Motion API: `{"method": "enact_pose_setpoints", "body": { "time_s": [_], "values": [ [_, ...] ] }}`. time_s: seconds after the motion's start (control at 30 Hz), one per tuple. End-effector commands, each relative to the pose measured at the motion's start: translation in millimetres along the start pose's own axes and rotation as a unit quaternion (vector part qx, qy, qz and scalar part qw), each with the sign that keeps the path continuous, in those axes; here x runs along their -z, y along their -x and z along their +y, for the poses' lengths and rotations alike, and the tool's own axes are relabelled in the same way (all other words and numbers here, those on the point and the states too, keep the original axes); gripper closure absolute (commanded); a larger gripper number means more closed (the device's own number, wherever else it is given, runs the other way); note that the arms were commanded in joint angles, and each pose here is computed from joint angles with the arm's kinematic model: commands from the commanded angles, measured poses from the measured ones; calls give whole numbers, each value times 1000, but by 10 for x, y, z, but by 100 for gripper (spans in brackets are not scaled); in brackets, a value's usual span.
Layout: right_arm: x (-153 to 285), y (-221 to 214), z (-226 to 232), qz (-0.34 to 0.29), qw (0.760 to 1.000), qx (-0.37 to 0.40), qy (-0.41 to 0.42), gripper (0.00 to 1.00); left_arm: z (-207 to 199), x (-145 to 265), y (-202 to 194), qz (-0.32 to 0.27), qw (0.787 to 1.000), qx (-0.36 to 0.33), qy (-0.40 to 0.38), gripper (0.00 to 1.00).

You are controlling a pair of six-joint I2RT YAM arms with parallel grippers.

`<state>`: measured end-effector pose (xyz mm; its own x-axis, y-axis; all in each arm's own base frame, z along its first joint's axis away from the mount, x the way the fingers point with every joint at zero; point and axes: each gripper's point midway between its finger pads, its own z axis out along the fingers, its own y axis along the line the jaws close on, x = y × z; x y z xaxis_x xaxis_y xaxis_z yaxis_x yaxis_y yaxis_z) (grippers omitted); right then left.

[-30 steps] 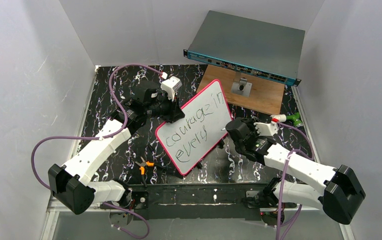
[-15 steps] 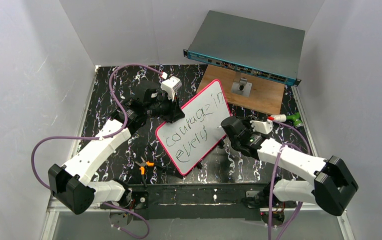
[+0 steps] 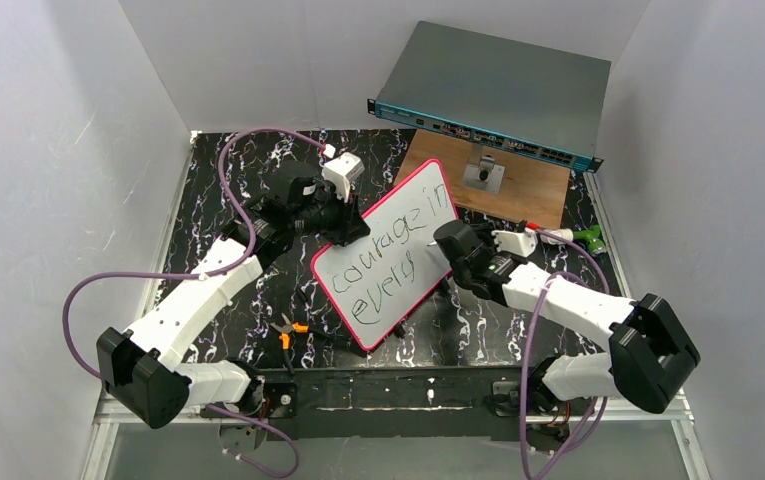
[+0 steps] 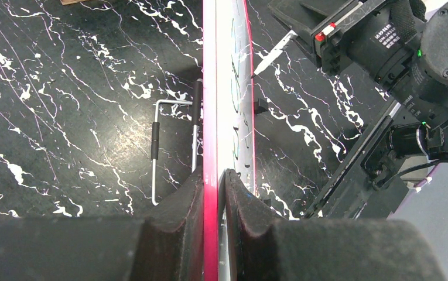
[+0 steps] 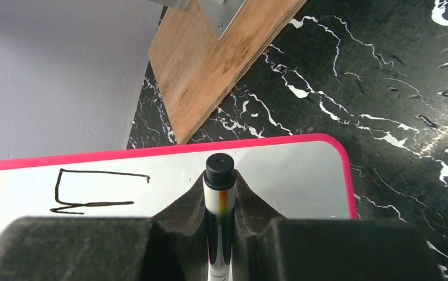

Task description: Write a sentence on the whiteboard

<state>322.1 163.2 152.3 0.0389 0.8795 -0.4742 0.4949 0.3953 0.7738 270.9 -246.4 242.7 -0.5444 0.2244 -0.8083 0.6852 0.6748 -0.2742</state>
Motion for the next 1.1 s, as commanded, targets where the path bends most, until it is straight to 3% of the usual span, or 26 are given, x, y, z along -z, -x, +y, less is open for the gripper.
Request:
{"method": "enact_pose_setpoints", "body": {
  "time_s": [0.0, 0.5, 1.07],
  "values": [
    [-43, 58, 278, -11, 999, -41, 17, 99, 100, 48, 46, -2, 999, -29, 26, 100],
    [-119, -79, 250, 5, 1000, -18, 13, 99, 111, 47, 45, 1, 999, -34, 28, 100],
    [-134, -104, -150, 8, 1000, 25, -10, 99, 110, 60, 64, 1, 999, -35, 29, 100]
  ]
}}
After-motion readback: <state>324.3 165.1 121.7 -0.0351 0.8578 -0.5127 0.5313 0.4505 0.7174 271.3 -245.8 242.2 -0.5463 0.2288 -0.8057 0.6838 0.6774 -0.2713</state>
